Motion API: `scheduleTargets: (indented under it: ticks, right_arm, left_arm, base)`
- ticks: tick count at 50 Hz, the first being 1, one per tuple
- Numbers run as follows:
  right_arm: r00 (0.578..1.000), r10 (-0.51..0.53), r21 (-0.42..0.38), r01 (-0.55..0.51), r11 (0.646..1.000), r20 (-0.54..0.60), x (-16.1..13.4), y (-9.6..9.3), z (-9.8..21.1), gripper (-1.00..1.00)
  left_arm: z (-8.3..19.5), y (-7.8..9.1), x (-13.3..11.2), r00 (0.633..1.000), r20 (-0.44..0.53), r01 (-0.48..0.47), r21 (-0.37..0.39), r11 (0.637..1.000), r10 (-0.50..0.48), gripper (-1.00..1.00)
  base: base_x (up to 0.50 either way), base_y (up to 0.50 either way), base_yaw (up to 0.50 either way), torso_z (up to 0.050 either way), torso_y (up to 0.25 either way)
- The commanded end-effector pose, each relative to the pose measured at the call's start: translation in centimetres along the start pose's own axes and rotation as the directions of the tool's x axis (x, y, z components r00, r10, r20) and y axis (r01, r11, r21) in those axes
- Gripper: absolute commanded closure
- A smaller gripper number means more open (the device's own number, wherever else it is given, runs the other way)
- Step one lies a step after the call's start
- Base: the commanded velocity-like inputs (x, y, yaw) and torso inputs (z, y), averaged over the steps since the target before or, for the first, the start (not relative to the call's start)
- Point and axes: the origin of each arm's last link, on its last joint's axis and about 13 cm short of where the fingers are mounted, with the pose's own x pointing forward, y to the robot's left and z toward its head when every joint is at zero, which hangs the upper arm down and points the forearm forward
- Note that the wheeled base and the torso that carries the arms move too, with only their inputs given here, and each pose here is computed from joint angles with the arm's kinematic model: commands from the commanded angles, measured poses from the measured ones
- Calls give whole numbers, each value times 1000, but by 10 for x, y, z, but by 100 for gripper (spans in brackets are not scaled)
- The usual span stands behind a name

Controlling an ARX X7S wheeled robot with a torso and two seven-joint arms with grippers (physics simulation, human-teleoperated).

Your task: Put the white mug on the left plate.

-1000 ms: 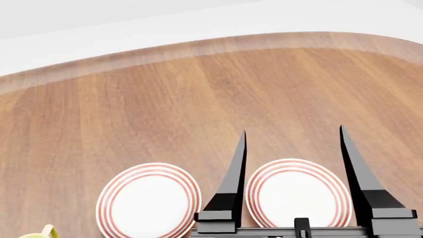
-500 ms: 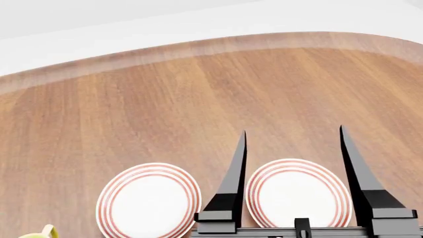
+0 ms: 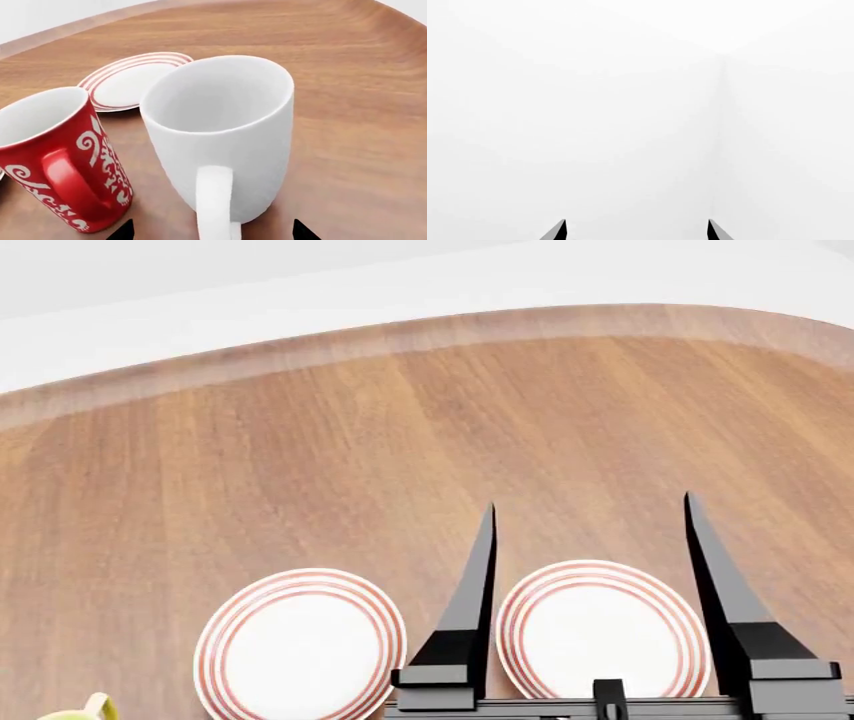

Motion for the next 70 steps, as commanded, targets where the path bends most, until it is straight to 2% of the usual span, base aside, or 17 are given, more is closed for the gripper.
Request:
scheduleTargets:
  ticks: [1,17,18,34,43,60,70]
  right_arm:
    - [1000,-1,0,1,1000,-1,0,0,0,-100]
    - [1000,2,0,-2,1000,-3,0,0,0,-100]
    - [1000,2,0,-2,1000,-3,0,1,-1,-100]
    - [1000,5,-2,-5,1000,-6,1,1,-2,-100]
    - [1000,5,-2,-5,1000,-6,1,1,-2,-100]
    - [1000,5,-1,-5,1000,-5,1,1,-1,-100]
    - [1000,6,0,-6,1000,-5,1,2,0,-100]
  left_arm:
    - [0,2,6,1000,-3,-4,0,1000,4,-100]
    - [-4,1,9,1000,-10,-8,-14,1000,8,-100]
    - [-5,0,10,1000,-10,-8,-13,1000,8,100]
    - [-4,2,9,1000,-8,-13,-8,1000,13,100]
    - [7,6,8,1000,18,-10,-6,1000,11,100]
    - [58,13,-4,991,132,24,46,999,-29,100]
    - [83,29,-3,981,192,-28,26,999,22,100]
  base:
    - [0,0,0,0,0]
    - [0,0,0,0,0]
    - [0,0,0,0,0]
    - [0,0,0,0,0]
    - [0,0,0,0,1]
    - [0,0,0,0,0]
    - [0,0,0,0,0]
